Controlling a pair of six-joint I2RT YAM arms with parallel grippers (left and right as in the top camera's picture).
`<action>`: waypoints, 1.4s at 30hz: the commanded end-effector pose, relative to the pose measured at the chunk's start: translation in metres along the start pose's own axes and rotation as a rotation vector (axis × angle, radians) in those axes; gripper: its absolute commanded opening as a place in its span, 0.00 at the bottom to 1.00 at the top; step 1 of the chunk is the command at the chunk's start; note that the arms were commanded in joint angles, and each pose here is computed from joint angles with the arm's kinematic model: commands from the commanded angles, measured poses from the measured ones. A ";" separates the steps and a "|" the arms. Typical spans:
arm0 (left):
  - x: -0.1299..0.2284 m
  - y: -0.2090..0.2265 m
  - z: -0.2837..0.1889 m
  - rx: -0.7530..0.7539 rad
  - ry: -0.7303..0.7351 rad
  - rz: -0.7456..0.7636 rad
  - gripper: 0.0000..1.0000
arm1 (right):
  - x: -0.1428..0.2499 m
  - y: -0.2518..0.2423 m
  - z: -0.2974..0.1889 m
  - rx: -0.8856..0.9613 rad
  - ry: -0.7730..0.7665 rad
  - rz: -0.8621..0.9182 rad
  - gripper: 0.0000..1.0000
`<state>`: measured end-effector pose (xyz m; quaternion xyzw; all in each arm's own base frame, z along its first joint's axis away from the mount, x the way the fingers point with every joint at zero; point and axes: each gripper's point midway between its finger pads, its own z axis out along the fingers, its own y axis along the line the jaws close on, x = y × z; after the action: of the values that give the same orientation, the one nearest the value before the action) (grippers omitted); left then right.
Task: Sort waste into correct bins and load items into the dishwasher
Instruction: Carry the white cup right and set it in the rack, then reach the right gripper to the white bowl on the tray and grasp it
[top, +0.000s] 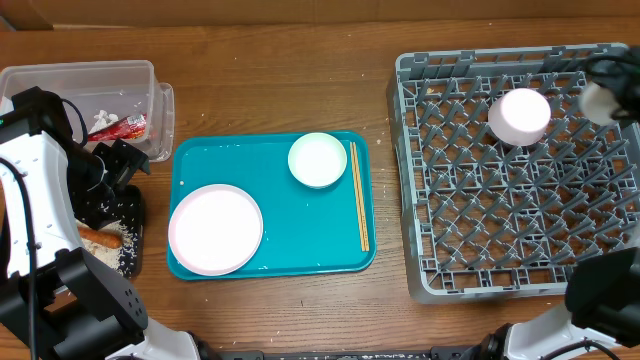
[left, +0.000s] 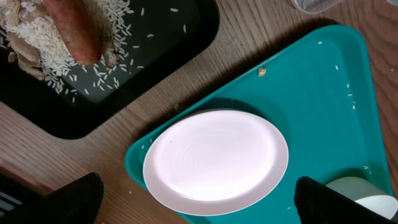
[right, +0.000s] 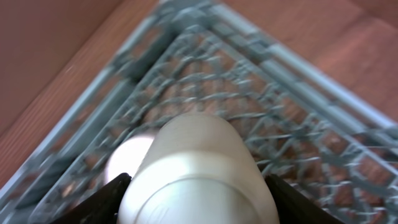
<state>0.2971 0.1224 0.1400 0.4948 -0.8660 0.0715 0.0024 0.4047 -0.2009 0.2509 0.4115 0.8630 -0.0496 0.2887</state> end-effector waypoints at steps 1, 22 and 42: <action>0.000 0.001 0.001 0.001 0.005 -0.017 1.00 | 0.006 -0.025 0.024 0.024 0.037 0.041 0.58; 0.000 0.001 0.001 0.001 0.005 -0.017 1.00 | 0.044 0.033 -0.005 -0.239 0.156 -0.007 0.88; 0.000 0.001 0.001 0.001 0.005 -0.017 1.00 | 0.383 0.272 -0.095 -0.626 0.453 -0.876 0.82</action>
<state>0.2972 0.1224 0.1400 0.4948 -0.8661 0.0715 0.0022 0.3788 0.2514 0.2048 -0.0863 0.9522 0.2320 0.1791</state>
